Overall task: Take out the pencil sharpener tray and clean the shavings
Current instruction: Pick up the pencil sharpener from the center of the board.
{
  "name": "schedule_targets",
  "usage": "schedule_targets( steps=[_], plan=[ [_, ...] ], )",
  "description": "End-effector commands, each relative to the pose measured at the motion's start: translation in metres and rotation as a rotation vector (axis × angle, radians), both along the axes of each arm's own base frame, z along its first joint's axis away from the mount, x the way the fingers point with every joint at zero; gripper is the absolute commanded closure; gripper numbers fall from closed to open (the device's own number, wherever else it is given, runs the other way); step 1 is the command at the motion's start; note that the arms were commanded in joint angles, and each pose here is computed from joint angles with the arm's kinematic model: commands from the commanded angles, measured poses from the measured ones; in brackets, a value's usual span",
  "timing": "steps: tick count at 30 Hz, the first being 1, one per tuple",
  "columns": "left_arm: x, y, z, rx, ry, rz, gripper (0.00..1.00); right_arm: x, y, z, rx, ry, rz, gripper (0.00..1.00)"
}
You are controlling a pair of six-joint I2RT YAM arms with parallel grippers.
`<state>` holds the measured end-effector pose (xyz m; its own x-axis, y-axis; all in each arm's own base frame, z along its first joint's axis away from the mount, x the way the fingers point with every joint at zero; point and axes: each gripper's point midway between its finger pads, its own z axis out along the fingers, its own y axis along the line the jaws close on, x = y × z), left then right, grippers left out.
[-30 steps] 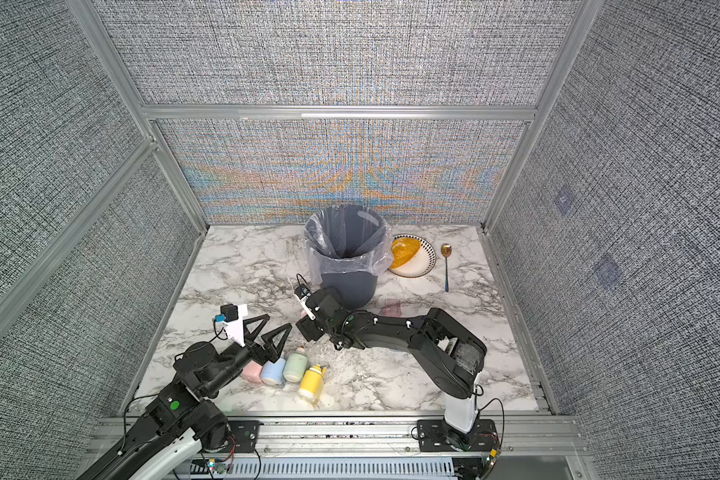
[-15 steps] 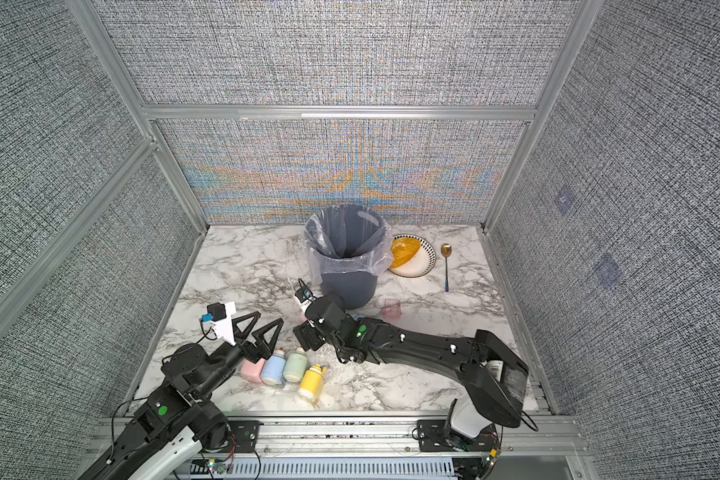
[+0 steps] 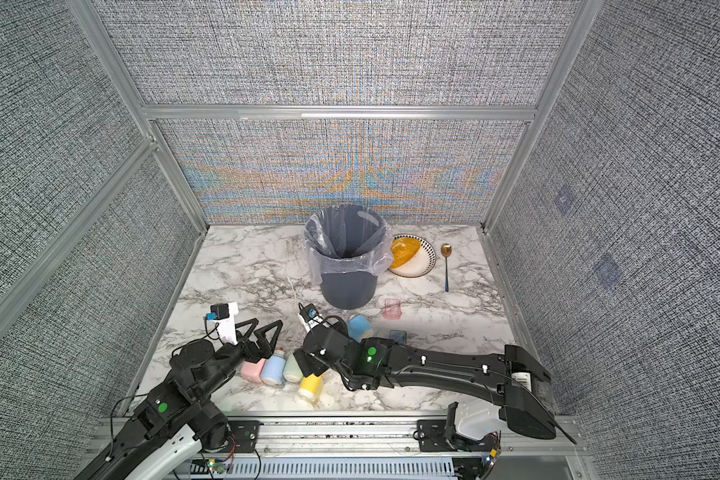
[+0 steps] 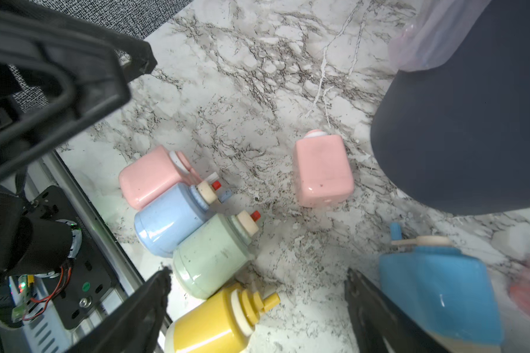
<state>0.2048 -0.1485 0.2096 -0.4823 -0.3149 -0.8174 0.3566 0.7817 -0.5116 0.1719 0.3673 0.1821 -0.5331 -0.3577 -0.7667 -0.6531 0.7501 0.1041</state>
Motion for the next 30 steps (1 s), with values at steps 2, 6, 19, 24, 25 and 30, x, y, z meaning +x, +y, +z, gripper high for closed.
schedule_targets(
  steps=[2,6,19,24,25,30],
  plan=[
    [0.006,-0.005,-0.01,0.028,0.068,0.005,0.0,-0.007,-0.014,-0.004,-0.035,0.007,-0.109,0.02],
    [0.01,-0.004,-0.022,0.065,0.124,0.034,0.0,-0.017,-0.018,-0.007,-0.038,0.017,-0.162,0.02],
    [0.012,0.002,-0.035,0.089,0.136,0.062,0.0,-0.053,0.009,-0.047,-0.124,0.081,-0.155,0.02],
    [0.012,0.002,-0.039,0.088,0.139,0.066,0.0,-0.056,0.009,-0.067,-0.207,0.094,-0.175,0.02],
    [0.012,0.002,-0.039,0.085,0.139,0.067,0.0,-0.056,0.008,-0.069,-0.218,0.095,-0.18,0.02],
    [0.013,0.001,-0.038,0.081,0.136,0.065,0.0,-0.057,-0.003,-0.081,-0.268,0.103,-0.215,0.02]
  ],
)
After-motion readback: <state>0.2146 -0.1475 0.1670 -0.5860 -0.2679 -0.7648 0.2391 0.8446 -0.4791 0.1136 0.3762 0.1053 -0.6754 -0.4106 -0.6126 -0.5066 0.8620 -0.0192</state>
